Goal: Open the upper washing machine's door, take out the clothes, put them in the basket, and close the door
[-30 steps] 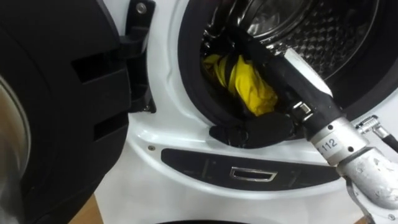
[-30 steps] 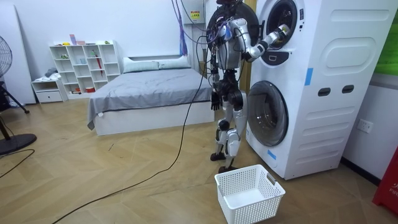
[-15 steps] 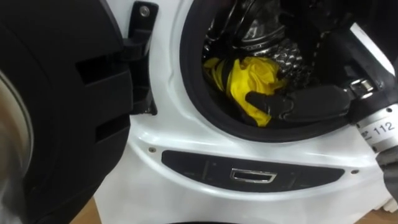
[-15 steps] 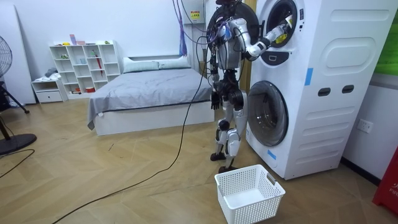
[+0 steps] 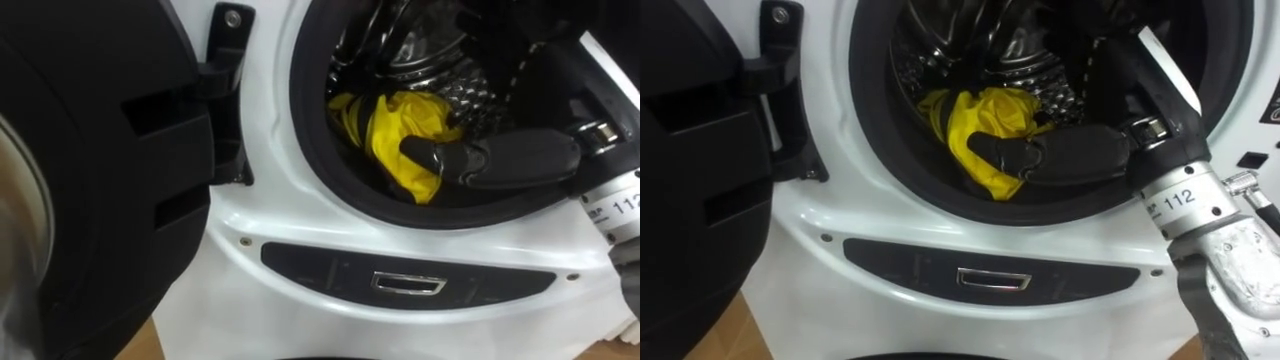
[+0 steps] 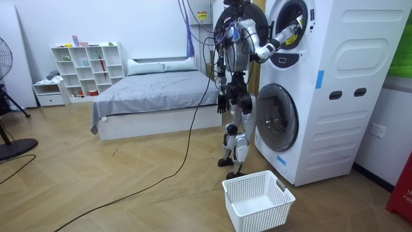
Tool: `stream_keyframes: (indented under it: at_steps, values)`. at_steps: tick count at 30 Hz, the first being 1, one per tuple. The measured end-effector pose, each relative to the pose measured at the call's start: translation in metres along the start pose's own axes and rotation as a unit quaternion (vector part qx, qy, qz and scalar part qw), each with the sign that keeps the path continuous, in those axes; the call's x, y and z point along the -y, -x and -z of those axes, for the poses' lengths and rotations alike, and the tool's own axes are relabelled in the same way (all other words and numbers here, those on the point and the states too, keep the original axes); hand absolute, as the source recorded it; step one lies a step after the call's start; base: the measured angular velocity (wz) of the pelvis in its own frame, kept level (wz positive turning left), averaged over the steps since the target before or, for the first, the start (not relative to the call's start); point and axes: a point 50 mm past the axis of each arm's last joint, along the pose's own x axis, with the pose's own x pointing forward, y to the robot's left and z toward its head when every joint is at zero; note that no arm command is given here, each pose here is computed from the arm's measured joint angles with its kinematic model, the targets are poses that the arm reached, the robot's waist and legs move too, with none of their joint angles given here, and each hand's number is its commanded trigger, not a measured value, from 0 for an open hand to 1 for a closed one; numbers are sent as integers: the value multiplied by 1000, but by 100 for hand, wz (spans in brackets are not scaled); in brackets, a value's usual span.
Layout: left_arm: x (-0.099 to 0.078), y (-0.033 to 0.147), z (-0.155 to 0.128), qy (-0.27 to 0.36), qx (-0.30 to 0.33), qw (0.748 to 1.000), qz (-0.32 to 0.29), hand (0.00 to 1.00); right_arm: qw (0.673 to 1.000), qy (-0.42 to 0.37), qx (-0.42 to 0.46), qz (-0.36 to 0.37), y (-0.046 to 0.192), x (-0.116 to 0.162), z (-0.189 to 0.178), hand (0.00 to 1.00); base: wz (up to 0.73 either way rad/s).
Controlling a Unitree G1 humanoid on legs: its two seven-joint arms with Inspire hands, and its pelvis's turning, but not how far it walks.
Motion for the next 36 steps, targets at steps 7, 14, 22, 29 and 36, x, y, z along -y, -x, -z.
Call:
stream_keyframes:
  at_steps: [7,14,22,29,36]
  values:
    - [0,0,-10,-1,9,1000,0,0,999,35,-12,1,0,1,2,0,5]
    - [2,-1,-19,4,12,1000,3,0,987,138,-64,-52,-3,0,10,0,-2]
    - [2,-1,-19,-1,7,1000,2,0,965,216,-122,-86,-5,5,21,0,-2]
    - [2,-1,-15,-11,-1,1000,9,0,961,215,-142,-101,-11,7,27,0,0]
    - [1,-1,-19,-10,6,1000,14,0,960,218,-147,-101,-15,10,28,0,4]
